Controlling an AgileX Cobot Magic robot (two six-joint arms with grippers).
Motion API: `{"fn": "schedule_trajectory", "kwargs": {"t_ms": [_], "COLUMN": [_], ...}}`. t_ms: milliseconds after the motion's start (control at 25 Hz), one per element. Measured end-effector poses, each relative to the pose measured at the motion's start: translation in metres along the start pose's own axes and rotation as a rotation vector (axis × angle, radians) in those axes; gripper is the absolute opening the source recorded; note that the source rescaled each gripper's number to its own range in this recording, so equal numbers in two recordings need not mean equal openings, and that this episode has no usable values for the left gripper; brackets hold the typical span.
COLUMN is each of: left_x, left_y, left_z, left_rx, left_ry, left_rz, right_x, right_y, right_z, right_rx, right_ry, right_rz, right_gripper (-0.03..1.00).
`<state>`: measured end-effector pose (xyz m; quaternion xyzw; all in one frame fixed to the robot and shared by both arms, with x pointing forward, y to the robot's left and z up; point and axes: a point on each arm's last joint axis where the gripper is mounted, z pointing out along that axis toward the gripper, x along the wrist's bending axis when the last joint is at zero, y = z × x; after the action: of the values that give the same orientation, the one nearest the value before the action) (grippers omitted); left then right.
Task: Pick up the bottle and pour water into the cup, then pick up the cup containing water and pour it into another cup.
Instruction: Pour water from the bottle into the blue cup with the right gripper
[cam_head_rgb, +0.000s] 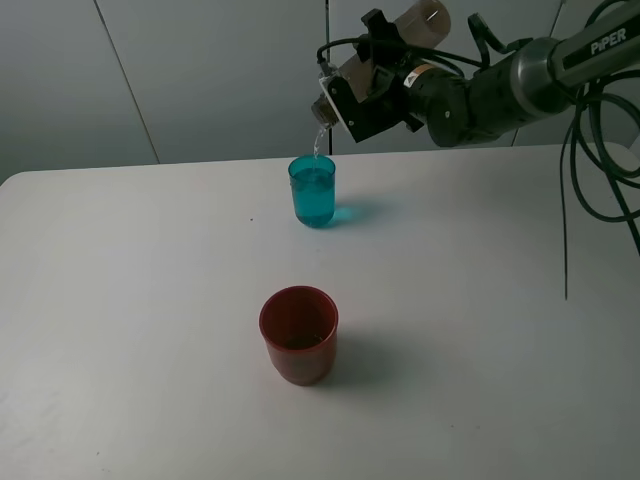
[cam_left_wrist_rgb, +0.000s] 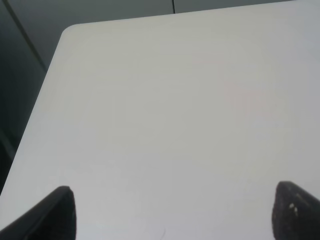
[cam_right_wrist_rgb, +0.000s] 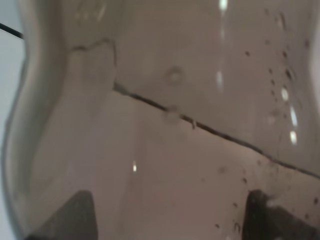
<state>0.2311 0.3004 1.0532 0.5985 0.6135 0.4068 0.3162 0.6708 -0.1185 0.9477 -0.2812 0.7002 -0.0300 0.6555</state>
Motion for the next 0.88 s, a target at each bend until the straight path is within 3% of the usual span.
{"fn": "schedule_trajectory", "kwargs": {"t_ms": [880], "left_x": [0.0000], "left_y": [0.0000], "left_z": [0.0000], "left_rx": [0.000], "left_ry": [0.000], "left_rz": [0.002], "right_x": [-0.0064], "right_y": [-0.0014], "right_z": [-0.0003], "right_rx": [0.017], "right_ry": [-0.070], "right_rz": [-0.026], "right_gripper": [0.00]}}
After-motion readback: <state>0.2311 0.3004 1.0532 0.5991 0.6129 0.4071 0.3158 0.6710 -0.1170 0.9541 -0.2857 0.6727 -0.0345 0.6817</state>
